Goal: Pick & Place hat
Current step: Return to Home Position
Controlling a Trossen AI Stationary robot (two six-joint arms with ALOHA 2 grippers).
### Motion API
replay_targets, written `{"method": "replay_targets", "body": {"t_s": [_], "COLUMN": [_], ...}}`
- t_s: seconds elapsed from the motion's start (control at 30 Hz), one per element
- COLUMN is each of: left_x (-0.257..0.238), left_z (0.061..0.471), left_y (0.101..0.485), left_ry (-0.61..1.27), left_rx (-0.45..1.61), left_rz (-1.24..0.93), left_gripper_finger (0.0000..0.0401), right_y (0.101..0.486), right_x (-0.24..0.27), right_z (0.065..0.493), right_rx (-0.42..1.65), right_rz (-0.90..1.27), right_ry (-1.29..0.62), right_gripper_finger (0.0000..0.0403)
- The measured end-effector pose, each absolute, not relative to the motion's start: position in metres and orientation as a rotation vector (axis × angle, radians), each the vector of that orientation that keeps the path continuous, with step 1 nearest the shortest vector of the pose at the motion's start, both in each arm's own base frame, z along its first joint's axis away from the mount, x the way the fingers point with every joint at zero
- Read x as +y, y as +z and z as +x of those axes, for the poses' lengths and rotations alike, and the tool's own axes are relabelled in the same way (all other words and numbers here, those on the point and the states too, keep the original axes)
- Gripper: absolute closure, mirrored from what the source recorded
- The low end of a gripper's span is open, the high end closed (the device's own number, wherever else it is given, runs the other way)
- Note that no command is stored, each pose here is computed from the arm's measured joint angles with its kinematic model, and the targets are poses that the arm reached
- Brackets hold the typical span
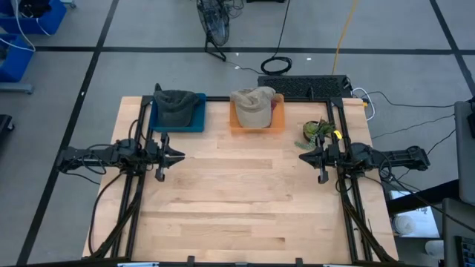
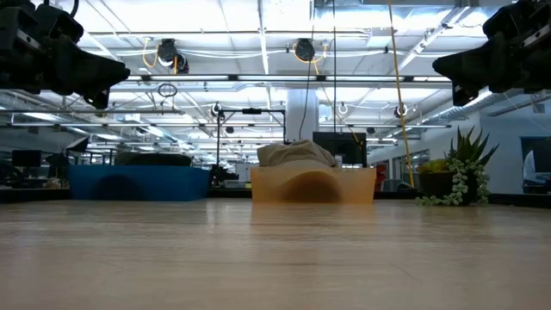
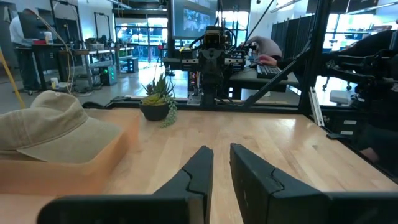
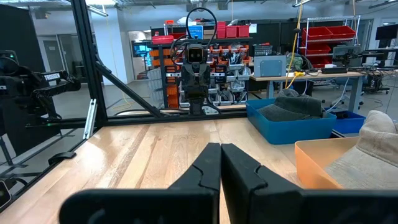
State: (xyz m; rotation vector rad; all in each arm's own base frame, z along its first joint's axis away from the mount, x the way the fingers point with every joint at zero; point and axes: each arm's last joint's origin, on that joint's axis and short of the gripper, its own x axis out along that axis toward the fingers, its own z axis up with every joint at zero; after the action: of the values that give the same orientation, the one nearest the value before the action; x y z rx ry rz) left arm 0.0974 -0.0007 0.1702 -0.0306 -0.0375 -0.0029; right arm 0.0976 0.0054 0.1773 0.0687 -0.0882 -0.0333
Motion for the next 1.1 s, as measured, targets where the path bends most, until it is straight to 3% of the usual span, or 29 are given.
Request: {"method": "replay_targets", "body": {"t_s": [1.1], "left_x": [-0.0008], "left_z": [0.0974], "left_y": [0.1702], "left_ry": [-0.003], "left_rx": [-0.037], "left_rz": [-0.031], "left_gripper_finger": [0.0338], "right_y": [0.1773], "right_x": [0.0054], "right_z": [0.0975], "right_rx": [-0.089], "right_rz": [0.069], "right_ry": [-0.033], "right_gripper_finger": [0.0403]}}
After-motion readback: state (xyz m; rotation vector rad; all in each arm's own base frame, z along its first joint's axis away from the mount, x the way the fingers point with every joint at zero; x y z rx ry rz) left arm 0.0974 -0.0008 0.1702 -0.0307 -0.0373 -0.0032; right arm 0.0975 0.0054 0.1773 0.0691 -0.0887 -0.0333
